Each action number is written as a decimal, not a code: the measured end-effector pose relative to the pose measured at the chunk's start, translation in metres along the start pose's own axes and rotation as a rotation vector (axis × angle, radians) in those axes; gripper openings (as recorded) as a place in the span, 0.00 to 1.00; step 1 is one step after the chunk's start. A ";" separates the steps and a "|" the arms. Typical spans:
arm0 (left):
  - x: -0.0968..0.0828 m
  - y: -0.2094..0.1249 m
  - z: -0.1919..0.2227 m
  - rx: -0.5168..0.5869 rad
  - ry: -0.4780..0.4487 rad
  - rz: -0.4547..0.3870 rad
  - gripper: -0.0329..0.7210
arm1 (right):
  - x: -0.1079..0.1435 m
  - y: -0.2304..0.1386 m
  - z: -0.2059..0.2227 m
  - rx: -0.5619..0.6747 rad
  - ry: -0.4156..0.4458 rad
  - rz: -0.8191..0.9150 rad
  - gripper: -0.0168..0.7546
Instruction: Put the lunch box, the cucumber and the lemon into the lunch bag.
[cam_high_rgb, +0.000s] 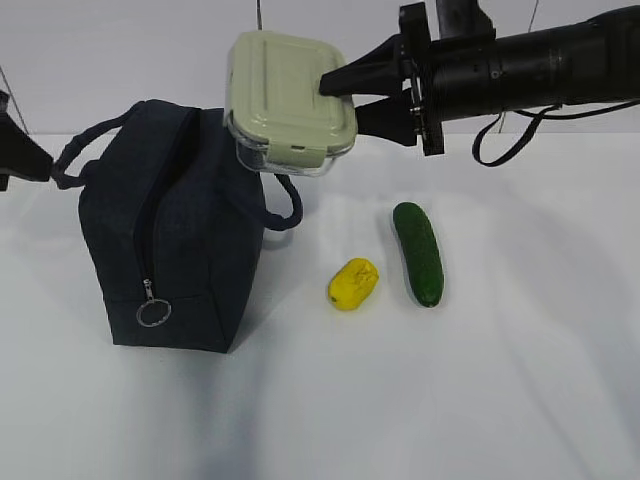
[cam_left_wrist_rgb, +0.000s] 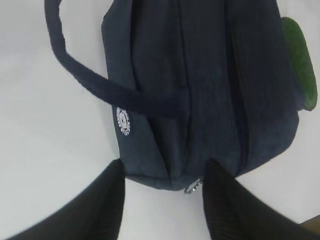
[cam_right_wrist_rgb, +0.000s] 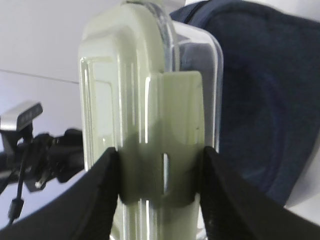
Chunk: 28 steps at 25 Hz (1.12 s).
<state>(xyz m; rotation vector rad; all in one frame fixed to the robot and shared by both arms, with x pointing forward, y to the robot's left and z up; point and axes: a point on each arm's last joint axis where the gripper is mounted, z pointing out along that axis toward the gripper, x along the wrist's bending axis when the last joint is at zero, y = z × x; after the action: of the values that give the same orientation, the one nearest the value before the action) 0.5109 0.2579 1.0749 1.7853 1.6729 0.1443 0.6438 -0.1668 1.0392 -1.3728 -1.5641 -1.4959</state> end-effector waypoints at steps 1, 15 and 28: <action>0.001 0.005 0.005 0.005 -0.003 0.011 0.53 | 0.002 -0.002 0.003 0.010 0.005 -0.002 0.48; 0.013 0.060 0.068 0.039 -0.103 0.075 0.53 | 0.011 -0.014 0.026 0.054 0.013 -0.013 0.48; 0.020 0.064 0.104 0.134 -0.183 0.003 0.32 | 0.003 -0.008 0.030 -0.013 -0.014 0.018 0.48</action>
<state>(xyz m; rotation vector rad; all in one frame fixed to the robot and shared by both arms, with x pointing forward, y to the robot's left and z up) 0.6214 0.2387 1.0231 1.8392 1.5801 -0.1298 0.6426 -0.1364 1.0324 -1.4038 -1.5496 -1.4909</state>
